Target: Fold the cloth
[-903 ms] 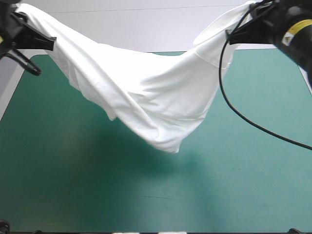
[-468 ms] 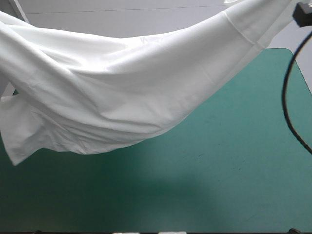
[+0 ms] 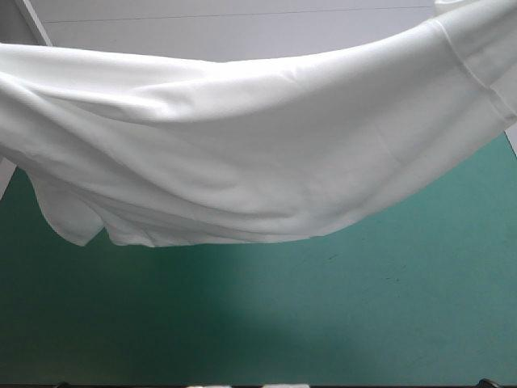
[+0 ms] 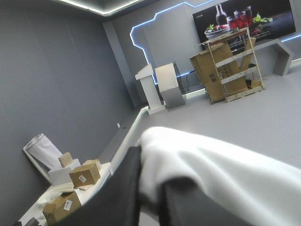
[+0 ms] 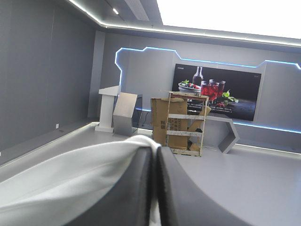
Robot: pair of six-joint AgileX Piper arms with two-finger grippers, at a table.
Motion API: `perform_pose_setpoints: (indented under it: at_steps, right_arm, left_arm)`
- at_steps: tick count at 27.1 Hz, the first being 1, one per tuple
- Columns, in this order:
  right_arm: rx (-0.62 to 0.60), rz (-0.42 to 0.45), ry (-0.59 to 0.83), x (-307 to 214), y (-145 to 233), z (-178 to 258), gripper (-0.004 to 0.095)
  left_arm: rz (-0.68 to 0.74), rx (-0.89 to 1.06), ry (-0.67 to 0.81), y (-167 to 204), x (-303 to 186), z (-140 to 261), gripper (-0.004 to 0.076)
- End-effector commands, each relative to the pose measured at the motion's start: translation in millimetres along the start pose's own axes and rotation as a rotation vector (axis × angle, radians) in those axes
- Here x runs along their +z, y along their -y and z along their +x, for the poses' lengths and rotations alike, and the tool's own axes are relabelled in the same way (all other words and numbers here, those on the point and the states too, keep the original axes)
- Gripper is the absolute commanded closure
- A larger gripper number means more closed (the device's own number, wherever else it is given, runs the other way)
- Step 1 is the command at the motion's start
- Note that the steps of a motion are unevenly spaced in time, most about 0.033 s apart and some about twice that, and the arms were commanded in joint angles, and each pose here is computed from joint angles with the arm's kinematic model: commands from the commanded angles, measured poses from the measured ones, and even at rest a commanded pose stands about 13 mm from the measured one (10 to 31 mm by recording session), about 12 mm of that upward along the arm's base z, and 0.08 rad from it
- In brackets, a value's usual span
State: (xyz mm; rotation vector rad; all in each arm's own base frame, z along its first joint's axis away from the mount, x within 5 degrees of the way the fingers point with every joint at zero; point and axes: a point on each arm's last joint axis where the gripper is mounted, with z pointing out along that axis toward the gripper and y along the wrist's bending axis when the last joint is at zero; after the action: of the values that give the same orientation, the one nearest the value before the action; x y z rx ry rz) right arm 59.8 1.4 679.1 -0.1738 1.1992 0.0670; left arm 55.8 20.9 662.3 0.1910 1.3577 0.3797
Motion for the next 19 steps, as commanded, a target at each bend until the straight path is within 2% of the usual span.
perform_pose_setpoints:
  at_steps: [1, 5, 9, 12, 15, 16, 19]
  right_arm:
    - [-0.016, -0.013, 0.028, 11.0, -5.7, 0.0, 0.0922]
    - [-0.029, -0.047, -0.088, 41.7, -21.6, 21.1, 0.0922]
    - [-0.060, -0.077, -0.238, 82.5, -42.9, 53.7, 0.0922]
    - [-0.092, -0.092, -0.372, 116.4, -61.0, 86.7, 0.0922]
    - [-0.147, -0.098, -0.515, 158.9, -83.9, 133.5, 0.0922]
    - [-0.181, -0.102, -0.584, 182.8, -97.9, 163.6, 0.0922]
    - [-0.269, -0.091, -0.668, 228.9, -123.2, 228.1, 0.0922]
  left_arm:
    - [0.012, -0.006, 0.046, 4.0, 5.5, -4.4, 0.0704]
    - [0.130, 0.009, -0.097, 34.0, 35.1, 13.2, 0.0704]
    - [0.221, 0.056, -0.266, 80.5, 85.2, 46.5, 0.0704]
    - [0.273, 0.071, -0.338, 115.7, 117.9, 75.4, 0.0704]
    - [0.307, 0.077, -0.367, 145.3, 141.9, 102.7, 0.0704]
    - [0.324, 0.080, -0.388, 163.3, 156.8, 124.3, 0.0704]
    - [0.322, 0.045, -0.456, 185.8, 185.5, 172.9, 0.0704]
